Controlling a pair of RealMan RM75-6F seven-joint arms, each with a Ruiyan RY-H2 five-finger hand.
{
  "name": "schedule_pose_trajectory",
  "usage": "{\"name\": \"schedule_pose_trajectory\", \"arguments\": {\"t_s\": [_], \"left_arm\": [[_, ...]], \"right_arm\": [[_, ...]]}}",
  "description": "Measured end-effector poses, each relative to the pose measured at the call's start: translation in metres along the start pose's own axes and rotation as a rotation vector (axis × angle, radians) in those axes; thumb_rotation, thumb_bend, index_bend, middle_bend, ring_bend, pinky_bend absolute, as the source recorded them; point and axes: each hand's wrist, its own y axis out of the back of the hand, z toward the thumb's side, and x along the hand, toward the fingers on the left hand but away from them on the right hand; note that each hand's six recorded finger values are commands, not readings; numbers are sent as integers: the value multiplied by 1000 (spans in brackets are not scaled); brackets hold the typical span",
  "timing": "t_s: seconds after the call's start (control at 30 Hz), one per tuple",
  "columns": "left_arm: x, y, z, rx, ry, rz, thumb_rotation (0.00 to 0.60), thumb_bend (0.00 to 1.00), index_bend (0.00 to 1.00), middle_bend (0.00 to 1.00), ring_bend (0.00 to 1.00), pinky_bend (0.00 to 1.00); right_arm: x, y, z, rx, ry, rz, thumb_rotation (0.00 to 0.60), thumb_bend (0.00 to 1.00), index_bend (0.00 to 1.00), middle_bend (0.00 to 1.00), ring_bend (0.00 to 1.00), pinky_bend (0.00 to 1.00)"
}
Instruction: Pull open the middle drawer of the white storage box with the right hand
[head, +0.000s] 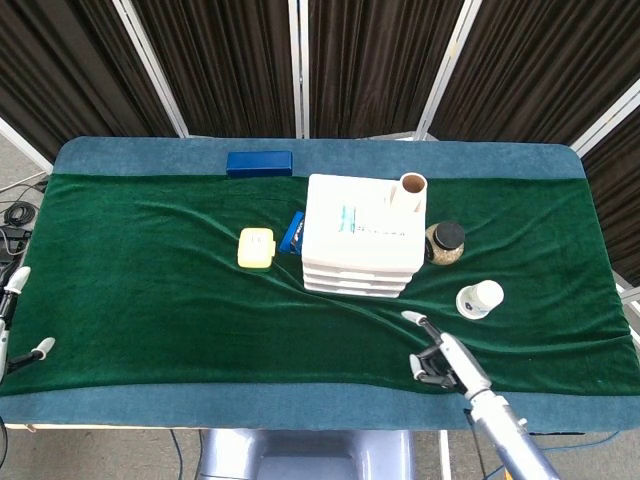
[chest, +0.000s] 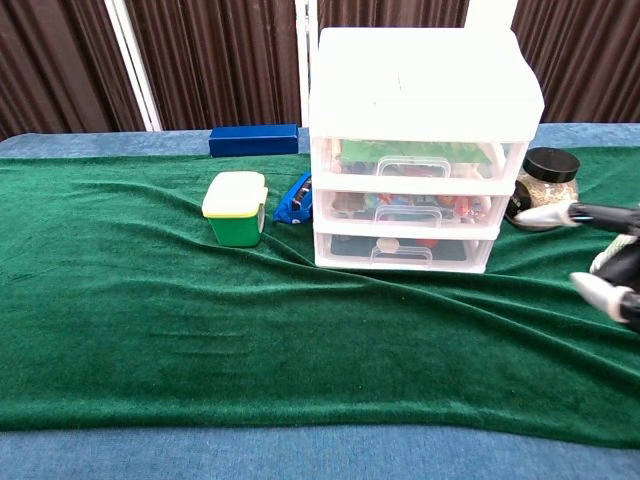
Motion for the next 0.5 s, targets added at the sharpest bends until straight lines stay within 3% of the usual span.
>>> {"name": "schedule_pose_trajectory", "arguments": {"t_s": [0.3,0.5], "left_arm": [[-1,5,-1,-11,-4,15,600,130,0,0,0,0],[-2,6,-1,-11,-8,16,600,131,0,0,0,0]], "right_arm": [[-33,-26,10,-276,-29,58,600,515,124,908,930,797],[-55,-42,9,-353,-38,56,600,515,124,907,928,797]]}}
